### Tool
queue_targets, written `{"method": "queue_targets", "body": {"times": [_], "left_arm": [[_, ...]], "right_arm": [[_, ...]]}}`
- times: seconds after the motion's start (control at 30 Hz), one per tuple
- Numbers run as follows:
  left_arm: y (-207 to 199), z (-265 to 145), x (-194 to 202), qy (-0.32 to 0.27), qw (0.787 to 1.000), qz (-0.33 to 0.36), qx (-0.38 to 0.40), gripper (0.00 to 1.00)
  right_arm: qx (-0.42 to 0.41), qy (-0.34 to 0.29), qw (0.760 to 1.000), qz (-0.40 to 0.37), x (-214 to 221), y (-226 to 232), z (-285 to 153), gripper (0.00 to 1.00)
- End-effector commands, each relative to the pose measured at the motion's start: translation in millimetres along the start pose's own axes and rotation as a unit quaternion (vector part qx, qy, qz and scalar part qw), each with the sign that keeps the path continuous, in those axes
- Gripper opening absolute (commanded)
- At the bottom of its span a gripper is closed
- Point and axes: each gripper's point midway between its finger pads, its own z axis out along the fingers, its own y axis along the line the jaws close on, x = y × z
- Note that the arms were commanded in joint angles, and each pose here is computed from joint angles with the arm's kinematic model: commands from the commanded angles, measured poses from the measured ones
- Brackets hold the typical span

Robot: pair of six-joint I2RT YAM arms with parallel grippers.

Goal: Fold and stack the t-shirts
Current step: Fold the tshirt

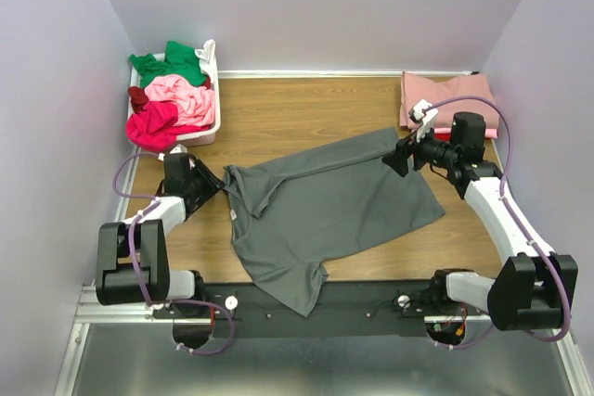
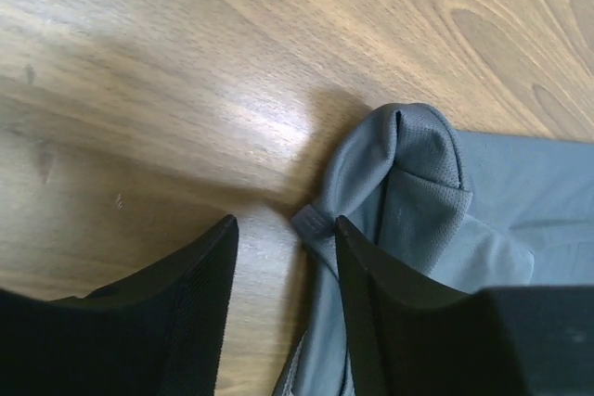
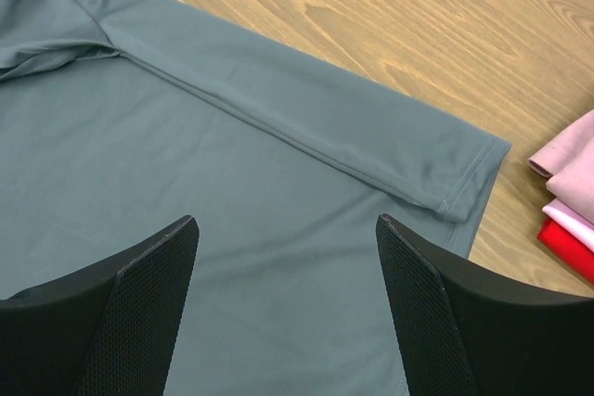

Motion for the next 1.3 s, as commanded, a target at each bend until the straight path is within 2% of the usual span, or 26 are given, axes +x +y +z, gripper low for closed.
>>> {"method": "queue_targets", "body": {"times": [0.0, 0.07, 0.3, 0.33, 0.43, 0.57, 0.6, 0.77, 0.83, 1.07, 1.17, 1.23, 1.27], "left_arm": [[0.8, 5.1, 7.6, 0.021, 1.000, 0.010, 0.009, 0.53], [0.3, 6.6, 7.5, 0.022, 1.000, 0.012, 0.010, 0.53], [-5.2, 13.7, 11.7, 0.039, 0.999, 0.016, 0.028, 0.32], [-5.6, 14.1, 12.2, 0.040, 0.999, 0.017, 0.030, 0.21], [-12.0, 11.4, 7.8, 0.037, 0.998, 0.025, 0.042, 0.00], [-16.9, -5.7, -14.5, -0.004, 0.999, 0.034, 0.027, 0.00], [-22.0, -15.3, -31.4, -0.036, 0.998, 0.038, 0.022, 0.00], [-20.0, -39.2, -59.3, -0.084, 0.995, 0.047, -0.021, 0.00], [-18.3, -37.9, -58.8, -0.081, 0.995, 0.053, -0.025, 0.00], [-9.0, -17.1, -27.4, -0.007, 0.998, 0.051, -0.023, 0.01], [5.4, -20.2, -29.5, -0.010, 0.997, 0.034, -0.069, 0.11], [9.3, -29.9, -45.5, -0.046, 0.994, 0.026, -0.094, 0.29], [7.8, -34.4, -50.6, -0.059, 0.993, 0.025, -0.095, 0.34]], "right_arm": [[-0.009, 0.009, 1.000, 0.012, 9.5, 4.2, -0.1, 0.84], [-0.010, 0.009, 1.000, 0.012, 9.7, 4.5, -0.4, 0.84], [-0.008, 0.010, 1.000, 0.011, 10.2, 3.6, -0.9, 0.84], [-0.009, 0.011, 1.000, 0.011, 11.2, 3.9, -0.4, 0.84], [-0.007, 0.011, 1.000, 0.010, 10.8, 2.9, -0.7, 0.84], [-0.006, 0.013, 1.000, 0.011, 12.5, 2.1, -1.6, 0.84], [-0.006, 0.013, 1.000, 0.011, 12.5, 2.1, -1.6, 0.84], [-0.003, 0.018, 1.000, 0.013, 15.2, 0.4, -0.7, 0.84], [-0.001, 0.019, 1.000, 0.013, 15.5, -0.7, -0.9, 0.84], [0.004, 0.024, 1.000, 0.016, 18.1, -2.8, 0.2, 0.84], [0.004, 0.026, 1.000, 0.015, 19.1, -3.5, 0.5, 0.84], [0.003, 0.027, 0.999, 0.017, 19.7, -3.3, 0.5, 0.84], [0.001, 0.027, 0.999, 0.018, 19.6, -2.1, 0.7, 0.84]]}}
